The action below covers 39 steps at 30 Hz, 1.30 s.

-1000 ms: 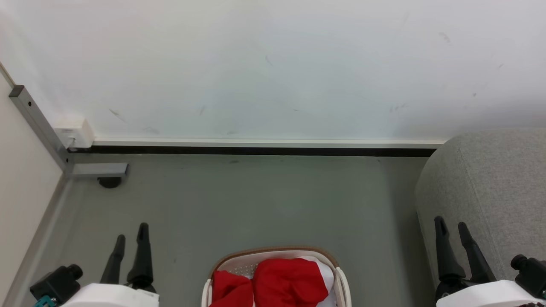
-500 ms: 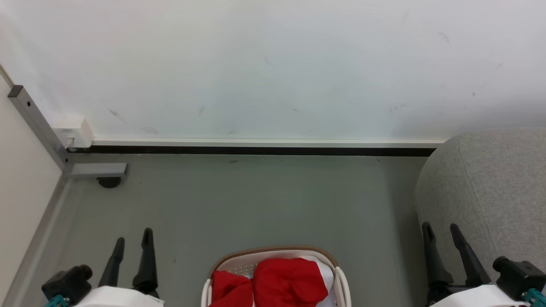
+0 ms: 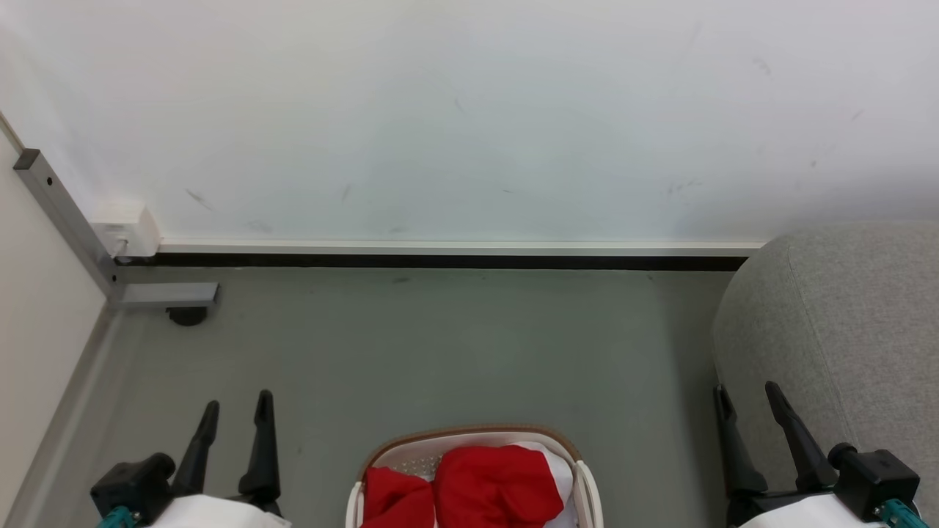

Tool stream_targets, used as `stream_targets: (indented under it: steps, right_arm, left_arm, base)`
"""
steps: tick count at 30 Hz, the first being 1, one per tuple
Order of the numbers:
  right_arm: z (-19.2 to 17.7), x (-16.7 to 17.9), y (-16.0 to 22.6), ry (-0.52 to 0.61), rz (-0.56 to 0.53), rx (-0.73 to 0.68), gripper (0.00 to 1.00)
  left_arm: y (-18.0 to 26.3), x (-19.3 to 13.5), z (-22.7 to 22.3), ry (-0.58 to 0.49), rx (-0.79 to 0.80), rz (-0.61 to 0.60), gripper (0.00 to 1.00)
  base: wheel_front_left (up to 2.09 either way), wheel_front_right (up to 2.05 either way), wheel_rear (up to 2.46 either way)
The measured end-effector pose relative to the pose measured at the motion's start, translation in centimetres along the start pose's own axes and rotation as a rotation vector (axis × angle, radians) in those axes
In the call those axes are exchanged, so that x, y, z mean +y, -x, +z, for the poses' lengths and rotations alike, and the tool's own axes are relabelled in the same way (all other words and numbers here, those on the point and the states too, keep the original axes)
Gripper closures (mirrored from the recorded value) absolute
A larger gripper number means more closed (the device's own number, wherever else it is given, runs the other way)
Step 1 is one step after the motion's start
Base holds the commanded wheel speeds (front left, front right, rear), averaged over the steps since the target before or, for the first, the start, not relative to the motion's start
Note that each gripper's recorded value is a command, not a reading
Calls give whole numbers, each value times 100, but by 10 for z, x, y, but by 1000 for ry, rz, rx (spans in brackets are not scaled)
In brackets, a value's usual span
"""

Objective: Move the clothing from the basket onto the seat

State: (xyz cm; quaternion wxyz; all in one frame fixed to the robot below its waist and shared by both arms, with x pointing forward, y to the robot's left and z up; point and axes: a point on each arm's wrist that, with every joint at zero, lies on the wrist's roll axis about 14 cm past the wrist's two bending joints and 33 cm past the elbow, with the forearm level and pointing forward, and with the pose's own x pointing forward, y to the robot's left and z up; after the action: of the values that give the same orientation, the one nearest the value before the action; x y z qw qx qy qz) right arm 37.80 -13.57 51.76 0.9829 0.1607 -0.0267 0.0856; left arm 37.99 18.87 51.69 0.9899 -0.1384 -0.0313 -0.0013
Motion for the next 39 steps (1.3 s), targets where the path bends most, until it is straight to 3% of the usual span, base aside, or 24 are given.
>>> stream_targets:
  steps: [39]
  right_arm:
    - [12, 21, 1, 256, 92, -71, 0]
  left_arm:
    - [2, -14, 3, -261, -52, -90, 0]
  base:
    - [0, 0, 0]
